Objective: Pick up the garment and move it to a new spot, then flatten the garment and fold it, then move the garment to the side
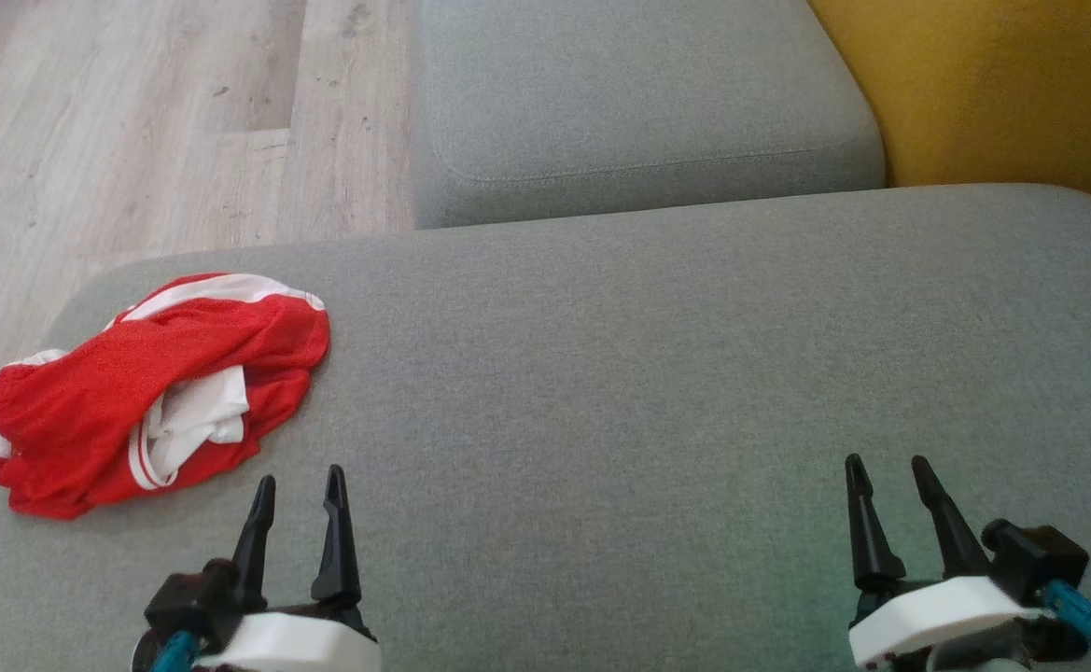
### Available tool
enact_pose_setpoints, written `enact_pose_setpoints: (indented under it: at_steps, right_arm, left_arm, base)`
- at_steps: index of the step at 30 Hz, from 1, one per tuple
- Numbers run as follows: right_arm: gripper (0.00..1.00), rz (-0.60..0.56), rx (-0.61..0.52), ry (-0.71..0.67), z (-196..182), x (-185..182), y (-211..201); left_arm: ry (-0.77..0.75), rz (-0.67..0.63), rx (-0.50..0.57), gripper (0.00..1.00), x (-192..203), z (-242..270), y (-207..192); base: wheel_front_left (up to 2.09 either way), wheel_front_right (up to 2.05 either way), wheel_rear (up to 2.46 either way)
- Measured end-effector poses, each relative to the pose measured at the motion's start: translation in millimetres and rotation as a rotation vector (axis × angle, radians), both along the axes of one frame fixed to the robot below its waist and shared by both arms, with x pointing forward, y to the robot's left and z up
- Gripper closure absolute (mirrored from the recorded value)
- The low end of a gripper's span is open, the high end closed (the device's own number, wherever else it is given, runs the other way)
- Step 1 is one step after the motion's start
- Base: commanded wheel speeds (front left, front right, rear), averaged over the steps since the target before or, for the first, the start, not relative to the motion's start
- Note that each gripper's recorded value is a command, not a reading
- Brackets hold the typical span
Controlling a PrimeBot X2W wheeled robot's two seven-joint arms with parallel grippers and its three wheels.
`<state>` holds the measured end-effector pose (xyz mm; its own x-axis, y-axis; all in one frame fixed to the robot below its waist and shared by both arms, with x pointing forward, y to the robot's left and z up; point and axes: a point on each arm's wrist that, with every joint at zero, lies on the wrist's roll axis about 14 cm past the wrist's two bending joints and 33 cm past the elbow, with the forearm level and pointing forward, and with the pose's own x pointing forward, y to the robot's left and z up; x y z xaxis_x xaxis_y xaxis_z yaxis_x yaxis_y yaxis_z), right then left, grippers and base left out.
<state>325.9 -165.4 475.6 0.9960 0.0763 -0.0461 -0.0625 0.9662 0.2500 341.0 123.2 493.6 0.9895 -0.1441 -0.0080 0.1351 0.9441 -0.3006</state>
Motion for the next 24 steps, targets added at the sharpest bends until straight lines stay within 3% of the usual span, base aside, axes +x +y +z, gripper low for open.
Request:
enact_pose_setpoints:
  at_steps: [24]
  right_arm:
    - [0.00,0.063,-0.306,-0.094,13.7,0.7,7.5]
  left_arm:
    - [-0.093,-0.028,0.283,0.00,-6.8,2.2,-4.9]
  base:
    - [0.00,0.00,0.00]
